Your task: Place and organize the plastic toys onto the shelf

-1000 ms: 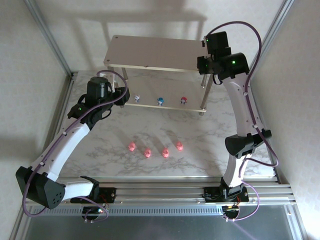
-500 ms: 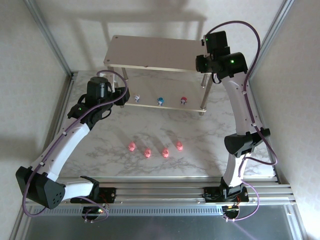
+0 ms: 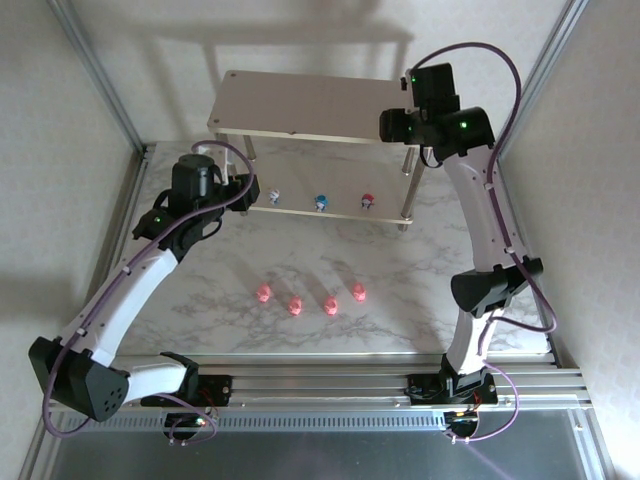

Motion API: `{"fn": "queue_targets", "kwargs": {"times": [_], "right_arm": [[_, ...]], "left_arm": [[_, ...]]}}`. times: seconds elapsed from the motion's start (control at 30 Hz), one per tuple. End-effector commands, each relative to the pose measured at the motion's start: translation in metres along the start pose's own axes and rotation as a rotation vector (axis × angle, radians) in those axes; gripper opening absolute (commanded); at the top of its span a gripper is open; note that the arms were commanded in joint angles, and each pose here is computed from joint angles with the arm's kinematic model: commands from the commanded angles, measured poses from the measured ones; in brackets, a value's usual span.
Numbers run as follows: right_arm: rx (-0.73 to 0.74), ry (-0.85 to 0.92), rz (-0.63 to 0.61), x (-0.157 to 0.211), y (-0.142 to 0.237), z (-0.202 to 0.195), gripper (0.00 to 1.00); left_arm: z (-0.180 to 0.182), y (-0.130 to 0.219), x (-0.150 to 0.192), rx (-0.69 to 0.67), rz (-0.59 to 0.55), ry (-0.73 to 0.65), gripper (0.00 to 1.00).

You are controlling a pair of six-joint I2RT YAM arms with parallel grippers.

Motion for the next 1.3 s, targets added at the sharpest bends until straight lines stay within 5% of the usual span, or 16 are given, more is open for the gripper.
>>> {"fn": "queue_targets", "kwargs": {"times": [0.0,0.13,0.23,0.53,1.27], "right_arm": [[0.008,-0.054,-0.172,-0.009,0.057,-0.009,0.70],[0.112,-0.094,-0.307,0.010,0.110,-0.025,0.74],[0.147,-0.098,-0.295,0.030,0.140,-0.032,0.74],[-0.058,-0.152,-0.161,0.090,0.135,-0.011,0.74],[-0.109,-0.126,-0.145,0.102,0.130,0.001,0.75]], "left_arm": [[-0.002,0.006,0.025,0.002,0.063,-0.002,0.53],[0.009,0.006,0.075,-0.028,0.162,0.036,0.54],[0.024,0.007,0.113,-0.083,0.243,0.076,0.54],[0.048,0.012,0.206,-0.225,0.424,0.169,0.54],[0.059,-0.028,0.231,-0.357,0.490,0.012,0.50]]}}
Point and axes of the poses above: each hand's point on the last joint's axis, 136 mm out from that joint toward the fingers, its own y axis back along the fingers, its own z axis along the line the jaws close on, x = y × z, the point moved 9 cm from there along y, back along the fingers, and after that the axes turned 10 degrees about y, right-handed, at the moved point
